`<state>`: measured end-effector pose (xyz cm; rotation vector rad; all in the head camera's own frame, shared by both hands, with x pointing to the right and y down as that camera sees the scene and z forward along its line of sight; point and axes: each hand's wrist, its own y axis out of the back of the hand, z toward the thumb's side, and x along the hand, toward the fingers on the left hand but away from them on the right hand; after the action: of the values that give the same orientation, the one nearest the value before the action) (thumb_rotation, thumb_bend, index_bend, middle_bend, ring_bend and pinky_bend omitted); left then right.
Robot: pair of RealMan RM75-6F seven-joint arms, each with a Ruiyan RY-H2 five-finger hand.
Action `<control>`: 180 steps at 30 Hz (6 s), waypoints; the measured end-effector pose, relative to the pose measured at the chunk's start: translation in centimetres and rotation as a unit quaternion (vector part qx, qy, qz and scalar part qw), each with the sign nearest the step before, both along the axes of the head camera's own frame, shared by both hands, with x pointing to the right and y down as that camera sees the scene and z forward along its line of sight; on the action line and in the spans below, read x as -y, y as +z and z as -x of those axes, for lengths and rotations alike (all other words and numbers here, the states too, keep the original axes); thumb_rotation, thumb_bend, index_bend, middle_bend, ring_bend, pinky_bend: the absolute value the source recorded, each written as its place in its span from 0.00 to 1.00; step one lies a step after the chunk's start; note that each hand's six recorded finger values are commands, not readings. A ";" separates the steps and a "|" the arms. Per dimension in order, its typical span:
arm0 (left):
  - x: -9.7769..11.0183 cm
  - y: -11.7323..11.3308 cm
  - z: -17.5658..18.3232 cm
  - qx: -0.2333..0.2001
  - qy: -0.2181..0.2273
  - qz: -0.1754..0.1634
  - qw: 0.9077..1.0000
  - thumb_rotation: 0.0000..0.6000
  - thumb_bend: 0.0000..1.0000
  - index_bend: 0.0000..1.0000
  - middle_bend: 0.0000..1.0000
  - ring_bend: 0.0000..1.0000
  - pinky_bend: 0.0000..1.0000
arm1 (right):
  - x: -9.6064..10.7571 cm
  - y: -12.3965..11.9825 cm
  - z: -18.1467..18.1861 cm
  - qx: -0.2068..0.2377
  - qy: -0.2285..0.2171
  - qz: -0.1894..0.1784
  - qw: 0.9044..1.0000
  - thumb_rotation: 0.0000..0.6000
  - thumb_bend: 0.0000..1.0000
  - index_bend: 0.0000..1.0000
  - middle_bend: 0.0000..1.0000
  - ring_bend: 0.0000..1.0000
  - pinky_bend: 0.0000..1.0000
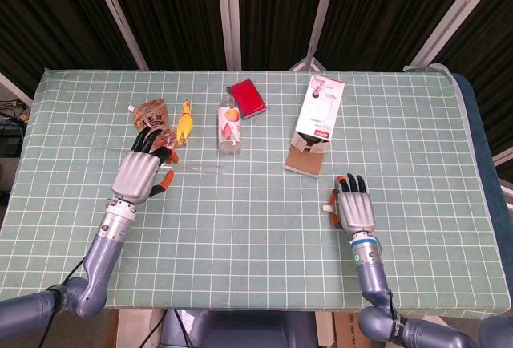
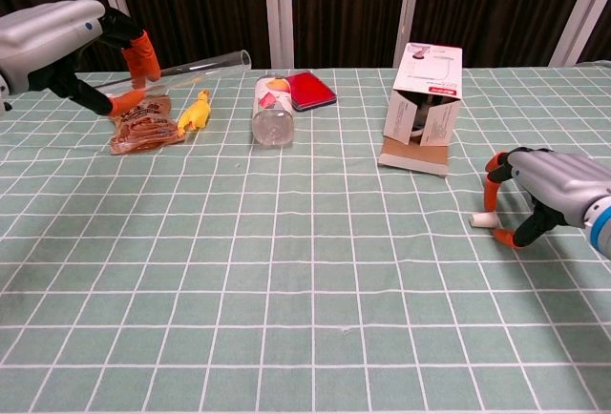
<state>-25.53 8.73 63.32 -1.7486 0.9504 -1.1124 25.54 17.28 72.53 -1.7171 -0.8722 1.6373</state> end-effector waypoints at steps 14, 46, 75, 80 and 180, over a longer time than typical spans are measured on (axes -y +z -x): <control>0.1 0.6 0.0 -0.002 -0.003 0.006 1.000 1.00 0.71 0.50 0.50 0.09 0.00 | 0.4 -0.3 0.4 0.009 0.000 -0.011 1.000 1.00 0.36 0.57 0.19 0.01 0.00; -2.0 5.8 -8.9 -0.087 -0.061 0.090 0.990 1.00 0.71 0.50 0.50 0.09 0.00 | 10.3 -12.4 6.1 0.038 -0.184 -0.198 0.962 1.00 0.36 0.58 0.21 0.01 0.00; -3.2 5.6 -11.8 -0.098 -0.061 0.086 0.990 1.00 0.71 0.50 0.50 0.09 0.00 | 8.7 -11.1 9.9 0.012 -0.289 -0.218 0.932 1.00 0.36 0.58 0.22 0.02 0.00; -3.3 5.8 -11.7 -0.101 -0.065 0.085 0.989 1.00 0.71 0.50 0.50 0.10 0.00 | 8.6 -11.3 10.0 0.015 -0.289 -0.222 0.931 1.00 0.36 0.58 0.22 0.02 0.00; -4.2 5.8 -12.4 -0.121 -0.059 0.085 0.987 1.00 0.71 0.50 0.50 0.10 0.00 | 7.4 -11.0 11.6 0.016 -0.287 -0.230 0.930 1.00 0.36 0.58 0.22 0.02 0.00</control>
<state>-13.11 12.94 69.09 -2.0217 1.1459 -1.0992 13.94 9.91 61.56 -1.4757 -0.6175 0.9290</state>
